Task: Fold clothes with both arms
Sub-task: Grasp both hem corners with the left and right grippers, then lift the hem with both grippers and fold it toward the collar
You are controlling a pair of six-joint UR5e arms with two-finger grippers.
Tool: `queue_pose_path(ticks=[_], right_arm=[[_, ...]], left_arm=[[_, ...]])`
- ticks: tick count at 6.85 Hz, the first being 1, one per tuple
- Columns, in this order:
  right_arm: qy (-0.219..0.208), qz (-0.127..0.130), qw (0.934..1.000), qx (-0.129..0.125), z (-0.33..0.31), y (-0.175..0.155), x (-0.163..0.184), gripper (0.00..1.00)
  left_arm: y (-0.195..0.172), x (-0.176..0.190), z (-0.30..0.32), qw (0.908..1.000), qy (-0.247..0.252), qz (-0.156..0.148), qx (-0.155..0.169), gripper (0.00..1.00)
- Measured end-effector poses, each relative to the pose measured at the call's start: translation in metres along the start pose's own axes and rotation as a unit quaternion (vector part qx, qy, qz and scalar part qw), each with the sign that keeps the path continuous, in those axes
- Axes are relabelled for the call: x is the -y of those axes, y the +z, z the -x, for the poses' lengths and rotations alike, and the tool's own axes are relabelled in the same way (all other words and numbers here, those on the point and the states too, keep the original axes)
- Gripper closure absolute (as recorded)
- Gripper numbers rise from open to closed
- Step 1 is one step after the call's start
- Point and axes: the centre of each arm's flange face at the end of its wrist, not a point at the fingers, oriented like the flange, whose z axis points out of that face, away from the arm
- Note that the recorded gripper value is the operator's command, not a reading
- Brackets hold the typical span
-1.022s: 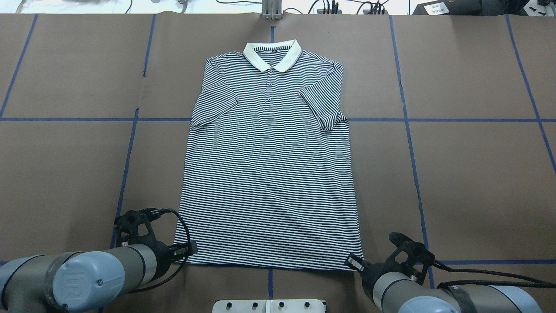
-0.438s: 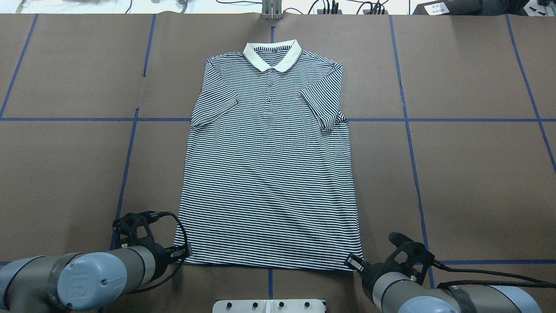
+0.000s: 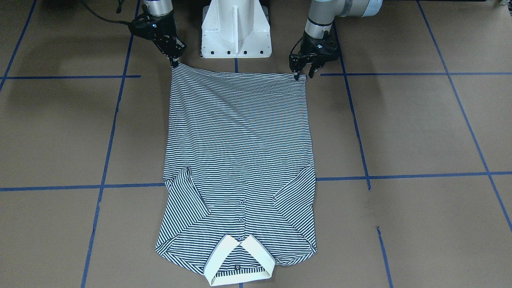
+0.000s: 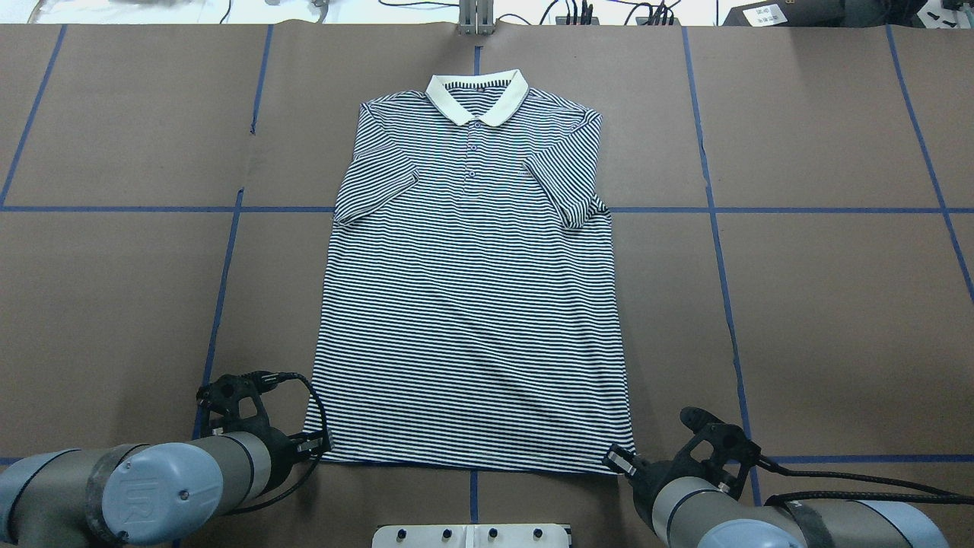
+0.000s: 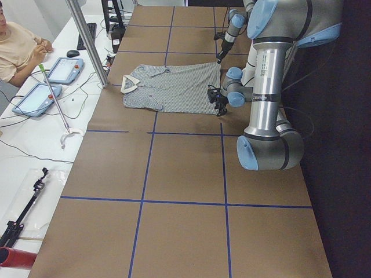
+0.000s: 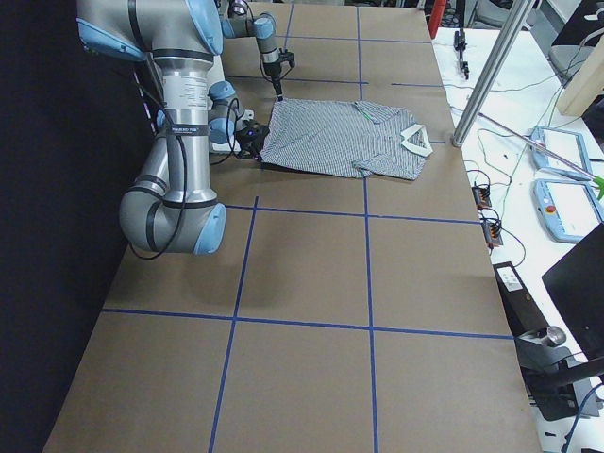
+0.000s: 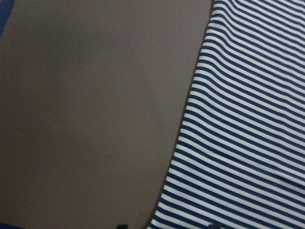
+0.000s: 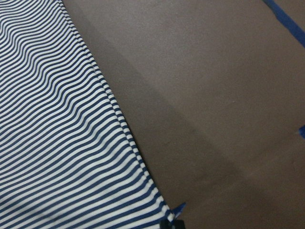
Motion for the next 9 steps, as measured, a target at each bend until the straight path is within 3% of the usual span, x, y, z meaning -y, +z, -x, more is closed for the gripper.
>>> queue_pose_path(ticks=[1, 3, 7, 9], right_arm=[[-0.002, 0.0, 1.0, 0.0, 0.0, 0.0, 0.0, 1.0], [-0.004, 0.0, 1.0, 0.0, 0.0, -0.001, 0.001, 1.0], [-0.005, 0.001, 1.0, 0.0, 0.0, -0.001, 0.001, 1.0], [-0.015, 0.003, 0.9999, -0.001, -0.003, -0.003, -0.001, 1.0]], left_arm=[[0.001, 0.0, 0.002, 1.0, 0.001, 0.0, 0.002, 0.57], [0.003, -0.002, 0.006, 1.0, 0.002, 0.001, 0.006, 1.0], [-0.003, -0.006, 0.003, 1.0, 0.005, 0.005, 0.0, 1.0], [-0.039, -0.009, -0.008, 0.9995, 0.005, 0.015, -0.026, 1.0]])
